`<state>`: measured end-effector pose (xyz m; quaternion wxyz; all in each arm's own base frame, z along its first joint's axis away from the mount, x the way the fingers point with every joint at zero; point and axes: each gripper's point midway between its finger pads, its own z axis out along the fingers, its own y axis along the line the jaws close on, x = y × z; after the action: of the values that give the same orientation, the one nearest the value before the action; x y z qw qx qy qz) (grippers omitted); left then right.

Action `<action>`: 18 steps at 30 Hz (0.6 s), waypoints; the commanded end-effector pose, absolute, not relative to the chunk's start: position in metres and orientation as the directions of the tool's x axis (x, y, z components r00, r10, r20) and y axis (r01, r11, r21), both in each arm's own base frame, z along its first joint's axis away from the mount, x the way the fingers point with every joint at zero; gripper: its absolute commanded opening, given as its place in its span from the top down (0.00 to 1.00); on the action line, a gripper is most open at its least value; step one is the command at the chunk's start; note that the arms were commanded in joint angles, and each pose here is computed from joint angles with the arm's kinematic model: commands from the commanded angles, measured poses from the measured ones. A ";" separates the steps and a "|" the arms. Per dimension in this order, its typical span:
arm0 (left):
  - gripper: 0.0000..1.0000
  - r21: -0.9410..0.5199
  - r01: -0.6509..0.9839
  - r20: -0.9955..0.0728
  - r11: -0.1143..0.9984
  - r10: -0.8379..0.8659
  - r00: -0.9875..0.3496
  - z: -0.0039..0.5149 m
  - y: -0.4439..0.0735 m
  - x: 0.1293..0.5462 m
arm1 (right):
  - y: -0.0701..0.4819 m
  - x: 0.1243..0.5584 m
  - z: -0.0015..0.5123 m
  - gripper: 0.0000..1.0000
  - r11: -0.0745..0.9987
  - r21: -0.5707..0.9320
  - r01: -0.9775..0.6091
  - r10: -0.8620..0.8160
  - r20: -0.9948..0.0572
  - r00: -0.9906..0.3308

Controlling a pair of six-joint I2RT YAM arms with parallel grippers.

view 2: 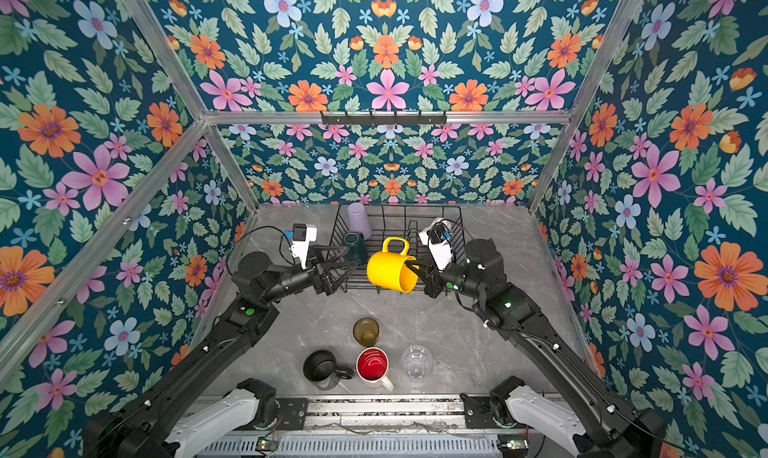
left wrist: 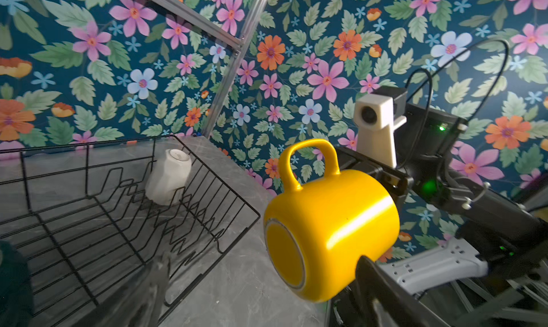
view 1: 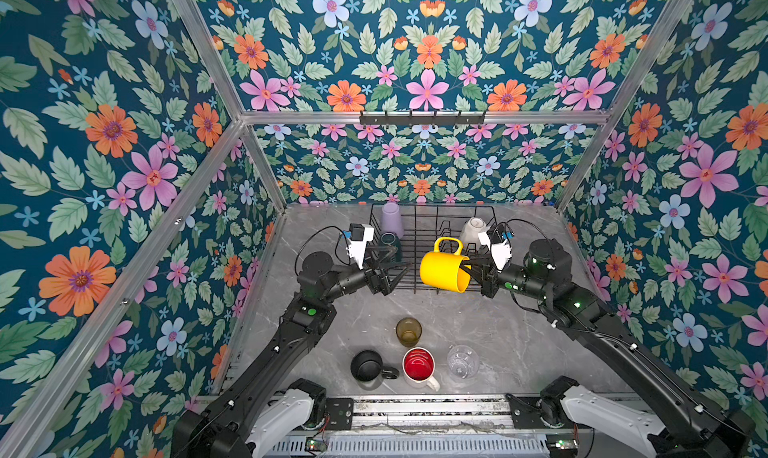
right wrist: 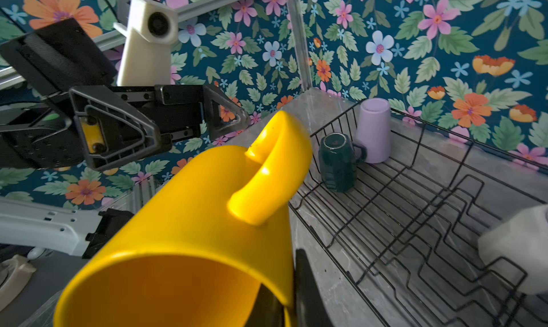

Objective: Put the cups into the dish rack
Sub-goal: 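Lift the yellow mug with the right gripper while the left gripper reaches in, then grasp the yellow mug's body with the left gripper while the right holds it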

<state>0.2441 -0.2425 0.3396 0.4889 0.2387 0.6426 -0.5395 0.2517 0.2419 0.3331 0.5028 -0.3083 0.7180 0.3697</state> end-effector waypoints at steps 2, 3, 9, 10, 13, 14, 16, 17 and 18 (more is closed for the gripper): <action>0.01 -0.407 0.902 -0.904 0.144 -0.208 -0.375 0.358 -0.249 0.217 | 0.256 0.239 0.367 1.00 0.408 0.170 -0.897 -0.028 -0.980 -0.198; 0.01 -0.402 0.908 -0.904 0.116 -0.206 -0.374 0.360 -0.250 0.212 | 0.258 0.237 0.368 1.00 0.391 0.172 -0.904 -0.028 -0.980 -0.198; 0.00 -0.360 0.933 -0.911 -0.010 -0.211 -0.353 0.371 -0.249 0.188 | 0.266 0.235 0.372 1.00 0.341 0.174 -0.924 -0.027 -0.981 -0.194; 0.00 -0.356 0.934 -0.911 -0.024 -0.213 -0.352 0.373 -0.249 0.184 | 0.266 0.235 0.372 1.00 0.337 0.174 -0.925 -0.026 -0.981 -0.193; 0.00 -0.357 0.933 -0.911 -0.035 -0.207 -0.356 0.372 -0.249 0.182 | 0.270 0.233 0.375 1.00 0.310 0.172 -0.935 -0.017 -0.982 -0.187; 0.00 -0.356 0.934 -0.912 -0.043 -0.203 -0.357 0.372 -0.249 0.181 | 0.271 0.233 0.376 1.00 0.298 0.175 -0.938 -0.015 -0.982 -0.188; 0.00 -0.359 0.931 -0.910 -0.067 -0.195 -0.365 0.372 -0.250 0.178 | 0.274 0.231 0.377 1.00 0.270 0.181 -0.945 -0.013 -0.981 -0.192; 0.00 -0.359 0.930 -0.909 -0.078 -0.195 -0.368 0.372 -0.250 0.176 | 0.275 0.230 0.378 1.00 0.259 0.183 -0.948 -0.011 -0.981 -0.193; 0.00 -0.361 0.929 -0.908 -0.085 -0.194 -0.371 0.372 -0.250 0.175 | 0.276 0.230 0.379 1.00 0.249 0.187 -0.950 -0.008 -0.981 -0.195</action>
<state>0.1874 -0.2511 0.3632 0.4364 0.3314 0.5440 -0.6355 0.2369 0.2709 0.3521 0.4756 -0.3724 0.6599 0.4470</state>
